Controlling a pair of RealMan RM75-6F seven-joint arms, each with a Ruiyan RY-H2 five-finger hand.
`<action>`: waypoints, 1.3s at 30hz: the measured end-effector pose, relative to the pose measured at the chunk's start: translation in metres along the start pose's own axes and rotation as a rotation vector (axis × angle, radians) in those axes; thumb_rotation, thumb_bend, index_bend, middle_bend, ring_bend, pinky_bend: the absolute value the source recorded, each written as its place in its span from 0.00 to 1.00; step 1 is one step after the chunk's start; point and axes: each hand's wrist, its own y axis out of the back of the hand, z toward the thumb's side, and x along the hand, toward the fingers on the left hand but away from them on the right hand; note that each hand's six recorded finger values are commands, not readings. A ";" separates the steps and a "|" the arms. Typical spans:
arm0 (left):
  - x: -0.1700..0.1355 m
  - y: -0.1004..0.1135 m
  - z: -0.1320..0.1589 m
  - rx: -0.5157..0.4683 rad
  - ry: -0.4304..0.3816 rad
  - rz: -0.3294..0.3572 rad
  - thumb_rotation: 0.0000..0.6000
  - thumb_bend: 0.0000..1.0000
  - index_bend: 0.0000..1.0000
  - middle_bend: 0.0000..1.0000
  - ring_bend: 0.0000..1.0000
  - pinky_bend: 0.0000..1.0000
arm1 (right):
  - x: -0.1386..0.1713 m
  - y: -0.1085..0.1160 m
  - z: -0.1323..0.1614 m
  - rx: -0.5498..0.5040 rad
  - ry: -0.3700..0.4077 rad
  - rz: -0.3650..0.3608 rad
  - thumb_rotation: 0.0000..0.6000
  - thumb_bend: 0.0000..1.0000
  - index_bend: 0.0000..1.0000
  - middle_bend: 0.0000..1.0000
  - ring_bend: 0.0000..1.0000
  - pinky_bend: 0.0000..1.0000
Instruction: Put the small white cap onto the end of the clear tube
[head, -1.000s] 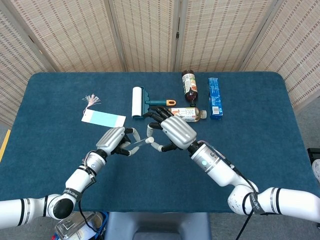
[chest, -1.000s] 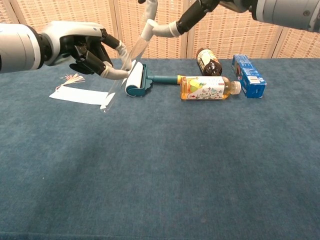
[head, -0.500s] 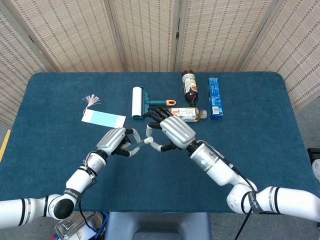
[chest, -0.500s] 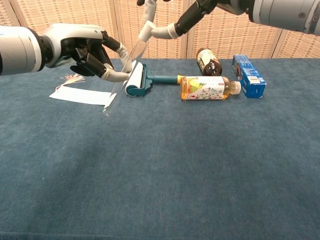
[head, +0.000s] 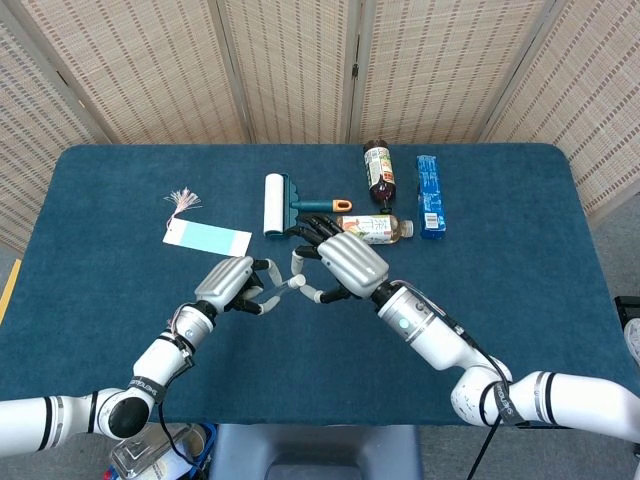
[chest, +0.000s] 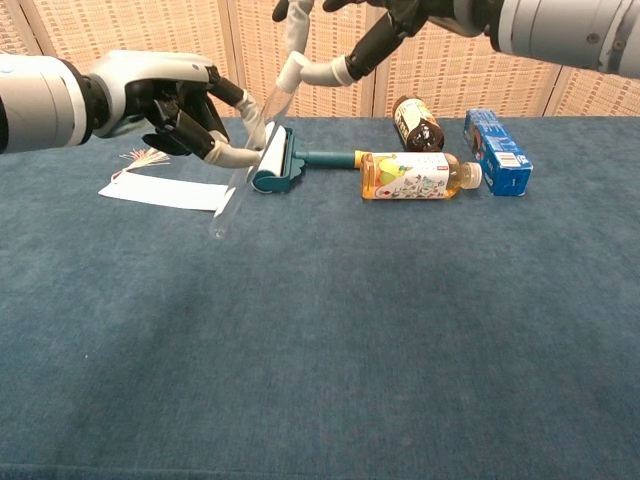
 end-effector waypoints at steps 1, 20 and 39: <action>0.000 0.000 0.001 0.000 0.000 0.001 1.00 0.38 0.60 1.00 1.00 1.00 | 0.000 0.000 0.000 0.003 -0.001 0.001 1.00 0.41 0.64 0.16 0.00 0.00; 0.000 0.000 0.004 0.001 -0.002 -0.006 1.00 0.38 0.60 1.00 1.00 1.00 | -0.003 -0.007 -0.002 0.016 -0.007 0.016 1.00 0.41 0.64 0.16 0.00 0.00; 0.000 0.004 -0.012 0.058 0.034 0.005 1.00 0.38 0.60 1.00 1.00 1.00 | 0.000 -0.006 -0.005 0.032 -0.015 0.039 1.00 0.22 0.23 0.01 0.00 0.00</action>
